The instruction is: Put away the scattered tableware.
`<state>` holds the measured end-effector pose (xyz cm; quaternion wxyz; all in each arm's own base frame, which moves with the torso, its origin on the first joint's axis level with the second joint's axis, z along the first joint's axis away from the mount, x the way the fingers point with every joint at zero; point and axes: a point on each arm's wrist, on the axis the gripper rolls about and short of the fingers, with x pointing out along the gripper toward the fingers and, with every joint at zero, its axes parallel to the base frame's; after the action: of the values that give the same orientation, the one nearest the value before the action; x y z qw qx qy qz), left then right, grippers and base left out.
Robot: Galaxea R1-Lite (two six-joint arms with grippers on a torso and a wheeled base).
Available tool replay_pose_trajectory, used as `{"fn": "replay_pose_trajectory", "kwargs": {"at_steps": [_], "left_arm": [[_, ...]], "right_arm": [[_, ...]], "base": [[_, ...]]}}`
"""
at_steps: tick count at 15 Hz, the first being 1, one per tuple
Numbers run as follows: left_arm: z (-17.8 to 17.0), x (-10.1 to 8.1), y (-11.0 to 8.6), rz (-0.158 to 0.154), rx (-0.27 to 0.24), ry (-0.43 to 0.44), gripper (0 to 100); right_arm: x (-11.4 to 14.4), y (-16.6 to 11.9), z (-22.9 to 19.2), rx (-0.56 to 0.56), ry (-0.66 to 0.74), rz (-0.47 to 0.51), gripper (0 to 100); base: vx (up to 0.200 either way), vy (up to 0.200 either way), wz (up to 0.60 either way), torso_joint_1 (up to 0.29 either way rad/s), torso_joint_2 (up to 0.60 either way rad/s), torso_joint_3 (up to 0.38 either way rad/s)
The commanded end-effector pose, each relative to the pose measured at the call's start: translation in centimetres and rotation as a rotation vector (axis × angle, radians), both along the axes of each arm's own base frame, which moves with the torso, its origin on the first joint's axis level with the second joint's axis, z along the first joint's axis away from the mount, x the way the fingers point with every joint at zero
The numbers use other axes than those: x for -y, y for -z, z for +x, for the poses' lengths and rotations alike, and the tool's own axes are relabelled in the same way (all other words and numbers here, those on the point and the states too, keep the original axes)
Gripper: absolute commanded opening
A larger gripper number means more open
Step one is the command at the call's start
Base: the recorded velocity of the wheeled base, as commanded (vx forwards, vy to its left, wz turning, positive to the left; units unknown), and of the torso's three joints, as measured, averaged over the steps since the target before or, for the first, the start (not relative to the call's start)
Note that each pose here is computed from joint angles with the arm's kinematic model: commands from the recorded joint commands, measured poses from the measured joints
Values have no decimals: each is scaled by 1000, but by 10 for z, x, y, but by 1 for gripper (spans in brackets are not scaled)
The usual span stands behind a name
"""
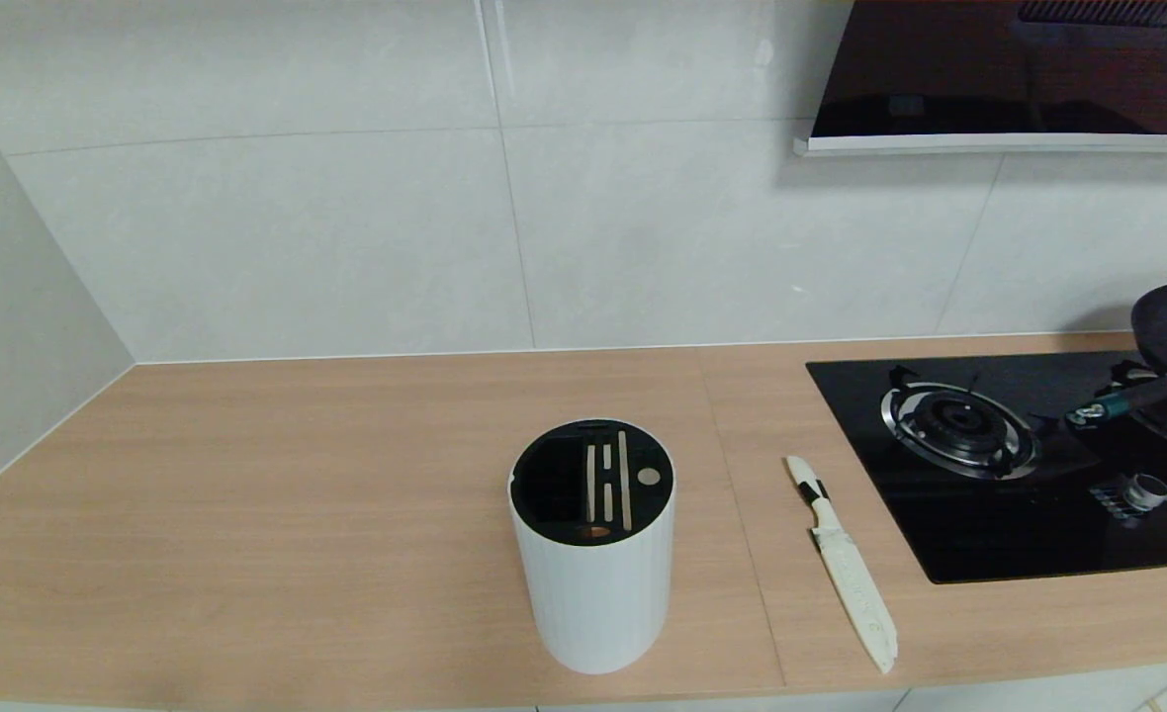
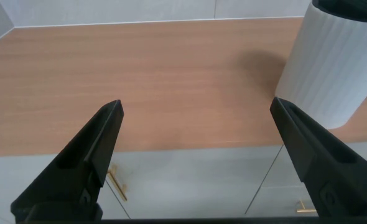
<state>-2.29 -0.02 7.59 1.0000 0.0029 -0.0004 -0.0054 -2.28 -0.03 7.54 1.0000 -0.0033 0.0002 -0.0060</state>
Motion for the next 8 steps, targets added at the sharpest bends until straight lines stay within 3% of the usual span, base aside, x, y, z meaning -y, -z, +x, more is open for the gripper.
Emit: {"fn": "replay_pose_trajectory", "kwargs": {"at_steps": [1,4,5,7,8], "left_arm": [[0,0,0,0,-1,0,100],[0,0,0,0,-1,0,100],[0,0,0,0,-1,0,100],[0,0,0,0,-1,0,100],[0,0,0,0,-1,0,100]], "right_arm": [[0,0,0,-3,0,-10,100],[0,-6,-1,28,-4,-35,100],[0,-39,-9,119,-45,-11,100],[-1,-55,-1,60,-98,-2,100],[-2,-62,12,-27,-136,0,100]], "base": [[0,0,0,0,0,0],[0,0,0,0,0,0],[0,0,0,0,0,0],[0,0,0,0,0,0],[0,0,0,0,0,0]]}}
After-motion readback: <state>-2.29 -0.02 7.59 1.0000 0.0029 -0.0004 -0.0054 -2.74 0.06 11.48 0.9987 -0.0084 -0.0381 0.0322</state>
